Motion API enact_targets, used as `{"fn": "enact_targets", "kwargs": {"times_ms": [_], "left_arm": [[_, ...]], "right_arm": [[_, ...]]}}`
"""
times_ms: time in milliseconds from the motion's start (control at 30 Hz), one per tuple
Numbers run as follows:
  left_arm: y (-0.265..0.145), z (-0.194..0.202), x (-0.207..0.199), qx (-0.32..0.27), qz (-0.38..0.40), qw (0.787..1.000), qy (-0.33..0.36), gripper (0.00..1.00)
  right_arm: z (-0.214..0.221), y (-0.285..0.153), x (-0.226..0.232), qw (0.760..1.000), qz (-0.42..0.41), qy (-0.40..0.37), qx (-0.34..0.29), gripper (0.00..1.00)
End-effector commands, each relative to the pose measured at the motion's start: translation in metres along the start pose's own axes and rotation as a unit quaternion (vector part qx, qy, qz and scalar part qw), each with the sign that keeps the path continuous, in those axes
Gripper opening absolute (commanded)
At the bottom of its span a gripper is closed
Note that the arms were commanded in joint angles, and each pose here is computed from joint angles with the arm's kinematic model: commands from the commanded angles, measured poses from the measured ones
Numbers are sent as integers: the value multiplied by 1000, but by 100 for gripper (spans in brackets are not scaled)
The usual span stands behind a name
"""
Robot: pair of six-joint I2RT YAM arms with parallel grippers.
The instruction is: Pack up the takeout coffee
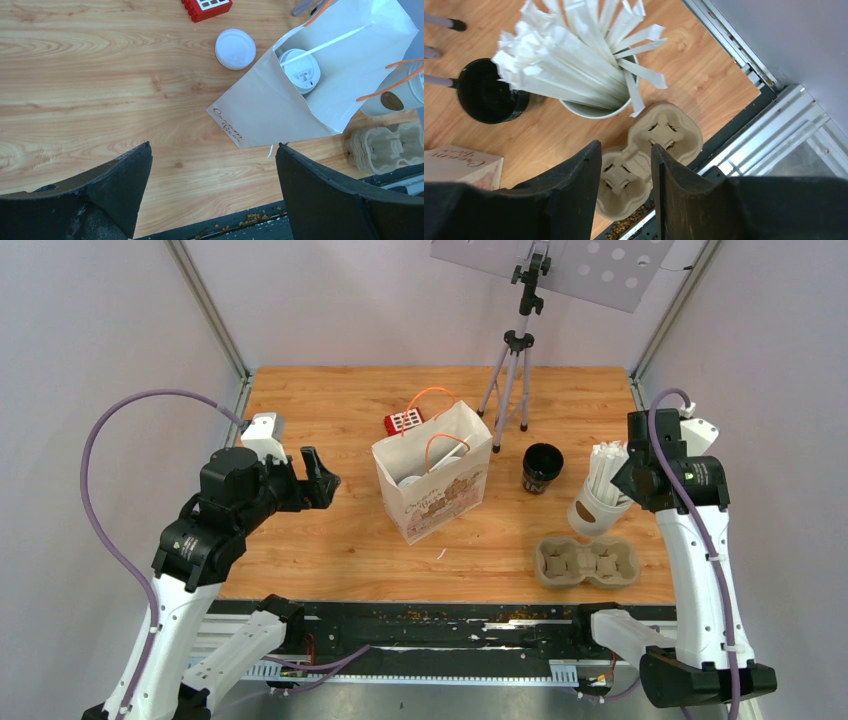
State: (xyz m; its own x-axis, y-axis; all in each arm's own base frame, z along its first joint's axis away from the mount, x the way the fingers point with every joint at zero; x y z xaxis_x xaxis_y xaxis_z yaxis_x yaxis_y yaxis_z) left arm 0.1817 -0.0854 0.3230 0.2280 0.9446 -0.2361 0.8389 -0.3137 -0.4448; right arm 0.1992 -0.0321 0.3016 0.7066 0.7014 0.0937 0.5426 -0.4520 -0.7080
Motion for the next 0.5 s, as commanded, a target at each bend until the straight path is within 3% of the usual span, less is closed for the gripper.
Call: {"fn": "enact_targets", "kwargs": {"times_ms": [0,467], "left_arm": [[-2,-4,-1,-10,4,1000,7,100],[-2,-6,-3,-6,10,1000,13,100]], "right_arm": [[3,12,-6,1000,7,20,-2,41],[1,32,-16,996,39,57,-50,33]]}}
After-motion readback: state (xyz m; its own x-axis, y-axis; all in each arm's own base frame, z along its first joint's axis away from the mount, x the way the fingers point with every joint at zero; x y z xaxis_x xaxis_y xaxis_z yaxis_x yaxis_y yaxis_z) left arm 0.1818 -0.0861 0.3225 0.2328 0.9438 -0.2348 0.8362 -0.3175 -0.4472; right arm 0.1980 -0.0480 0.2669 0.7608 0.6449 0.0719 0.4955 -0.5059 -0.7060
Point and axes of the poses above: each gripper's point midway between its finger pads, its own y axis out along the fingers, its own x axis along the line the jaws close on, z = x × y, the point moved 3 cm from there along -y, back along the fingers, and after that the axes turned 5 degrees about y, right-handed, at the moved point
